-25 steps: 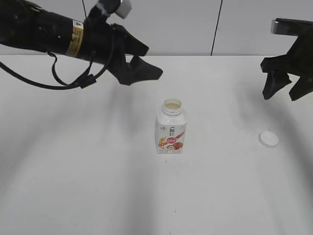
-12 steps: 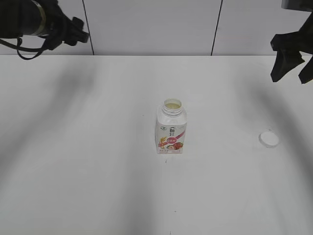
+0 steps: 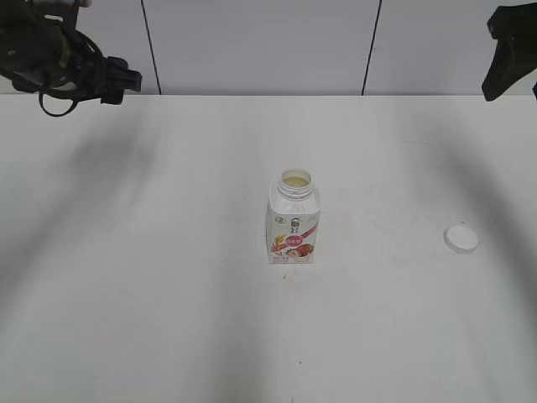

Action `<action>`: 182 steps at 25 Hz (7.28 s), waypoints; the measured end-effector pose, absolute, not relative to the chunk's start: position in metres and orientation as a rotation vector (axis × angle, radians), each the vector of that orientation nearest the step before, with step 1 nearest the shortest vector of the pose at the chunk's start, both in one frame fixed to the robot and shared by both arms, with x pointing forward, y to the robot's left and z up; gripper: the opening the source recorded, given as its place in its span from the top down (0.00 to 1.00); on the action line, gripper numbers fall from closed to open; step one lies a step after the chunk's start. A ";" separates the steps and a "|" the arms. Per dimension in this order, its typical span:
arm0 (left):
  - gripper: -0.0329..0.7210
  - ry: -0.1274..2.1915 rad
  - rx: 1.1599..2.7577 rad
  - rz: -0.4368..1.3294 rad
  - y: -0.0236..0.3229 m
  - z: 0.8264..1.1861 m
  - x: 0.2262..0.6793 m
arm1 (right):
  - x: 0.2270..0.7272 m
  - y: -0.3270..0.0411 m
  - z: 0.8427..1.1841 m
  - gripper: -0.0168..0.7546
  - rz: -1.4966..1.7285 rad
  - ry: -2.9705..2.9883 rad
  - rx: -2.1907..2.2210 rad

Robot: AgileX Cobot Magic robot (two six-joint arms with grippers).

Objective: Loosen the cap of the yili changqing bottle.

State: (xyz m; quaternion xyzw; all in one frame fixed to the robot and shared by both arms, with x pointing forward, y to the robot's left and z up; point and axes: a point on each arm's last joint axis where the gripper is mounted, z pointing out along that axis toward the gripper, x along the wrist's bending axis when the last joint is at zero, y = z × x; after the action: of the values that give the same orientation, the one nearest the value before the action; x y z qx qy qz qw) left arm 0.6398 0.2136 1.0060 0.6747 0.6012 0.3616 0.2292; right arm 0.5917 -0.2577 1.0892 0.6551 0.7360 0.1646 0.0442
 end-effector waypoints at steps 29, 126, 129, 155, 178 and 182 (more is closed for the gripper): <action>0.23 1.967 2.076 0.439 0.205 1.043 0.601 | 0.585 -0.258 1.101 0.31 0.517 2.246 1.988; 0.23 1.362 1.618 0.836 0.311 1.059 0.232 | 0.228 -0.289 1.054 0.31 1.031 1.764 1.368; 0.23 1.362 1.618 0.837 0.311 1.059 0.232 | 0.228 -0.291 1.054 0.31 1.000 1.755 1.364; 0.23 1.597 1.437 0.937 0.304 1.059 0.230 | 0.229 -0.293 1.054 0.31 0.969 1.747 1.359; 0.23 1.599 1.438 0.936 0.304 1.058 0.230 | 0.229 -0.293 1.054 0.31 0.969 1.747 1.359; 0.23 1.547 1.516 0.981 0.304 1.058 0.230 | 0.229 -0.293 1.054 0.31 0.969 1.747 1.359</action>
State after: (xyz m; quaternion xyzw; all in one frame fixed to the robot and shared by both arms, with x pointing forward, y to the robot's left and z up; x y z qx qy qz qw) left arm 0.2302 0.3037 1.0583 0.5916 0.6038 0.3828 0.3728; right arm 0.2288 -0.2930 1.0536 0.5259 0.6759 0.3751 0.3548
